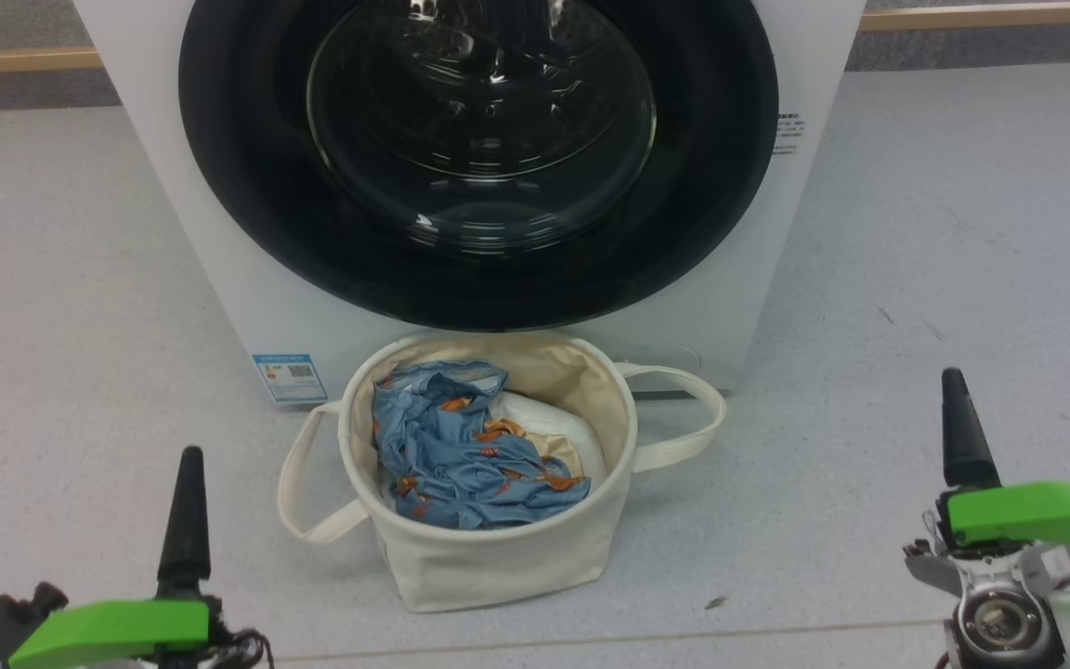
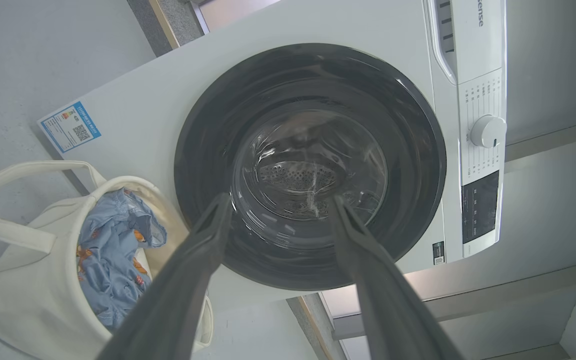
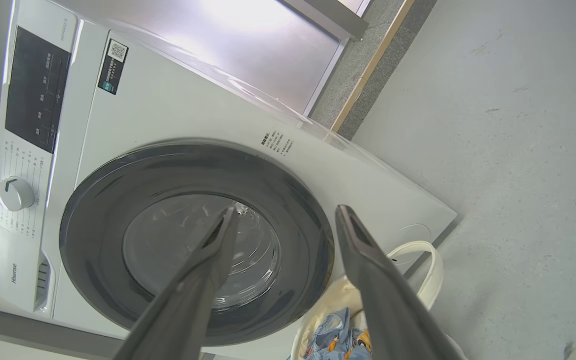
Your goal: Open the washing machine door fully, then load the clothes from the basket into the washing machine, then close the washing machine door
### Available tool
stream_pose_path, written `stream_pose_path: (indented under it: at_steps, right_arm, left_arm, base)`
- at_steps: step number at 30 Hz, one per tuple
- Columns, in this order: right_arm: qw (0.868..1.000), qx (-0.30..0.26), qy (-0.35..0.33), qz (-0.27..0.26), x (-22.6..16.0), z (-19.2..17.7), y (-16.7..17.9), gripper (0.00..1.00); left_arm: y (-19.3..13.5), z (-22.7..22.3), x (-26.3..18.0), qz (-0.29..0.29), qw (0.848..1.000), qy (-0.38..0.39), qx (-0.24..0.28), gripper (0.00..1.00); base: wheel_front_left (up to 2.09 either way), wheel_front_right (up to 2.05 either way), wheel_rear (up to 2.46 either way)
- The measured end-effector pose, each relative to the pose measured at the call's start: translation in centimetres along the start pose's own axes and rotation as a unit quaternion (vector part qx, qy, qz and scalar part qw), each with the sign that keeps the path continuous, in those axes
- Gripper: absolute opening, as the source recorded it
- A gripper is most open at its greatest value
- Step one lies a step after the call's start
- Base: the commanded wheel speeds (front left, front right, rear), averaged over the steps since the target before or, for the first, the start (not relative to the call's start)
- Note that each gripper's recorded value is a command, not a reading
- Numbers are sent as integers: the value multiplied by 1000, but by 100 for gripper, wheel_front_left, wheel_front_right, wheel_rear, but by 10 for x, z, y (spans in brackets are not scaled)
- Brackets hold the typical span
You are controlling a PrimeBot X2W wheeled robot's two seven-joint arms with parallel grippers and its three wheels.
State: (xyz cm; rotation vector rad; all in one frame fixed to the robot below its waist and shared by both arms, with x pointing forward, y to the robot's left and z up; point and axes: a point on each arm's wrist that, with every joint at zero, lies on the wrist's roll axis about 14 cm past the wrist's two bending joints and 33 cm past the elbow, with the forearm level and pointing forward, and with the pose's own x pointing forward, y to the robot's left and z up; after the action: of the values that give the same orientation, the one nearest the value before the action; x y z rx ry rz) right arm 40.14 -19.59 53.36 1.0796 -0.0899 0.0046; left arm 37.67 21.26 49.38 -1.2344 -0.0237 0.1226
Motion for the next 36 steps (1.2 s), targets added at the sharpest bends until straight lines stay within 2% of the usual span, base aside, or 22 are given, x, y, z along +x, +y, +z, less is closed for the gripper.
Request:
stream_pose_path:
  at_steps: [11,15,19,23,28,36]
  right_arm:
    - [990,-122,-2,77,13,-1,48,100]
    - [975,-184,-2,122,17,-3,73,100]
    - [969,-207,-2,137,19,-7,81,100]
    - [964,-225,1,141,19,-12,82,100]
    - [953,-266,15,144,18,-25,79,100]
    - [936,-315,29,154,16,-41,77,100]
  left_arm:
    - [-24,7,5,-24,994,-20,107,100]
    - [-29,7,6,-28,989,-23,142,100]
    - [-38,8,8,-37,981,-31,187,100]
    - [-50,7,9,-51,967,-40,245,100]
    - [-60,-2,8,-62,943,-43,324,100]
    - [-58,-11,7,-57,912,-40,404,100]
  base:
    - [0,0,0]
    - [0,0,0]
    - [0,0,0]
    - [0,0,0]
    - [0,0,0]
    - [0,0,0]
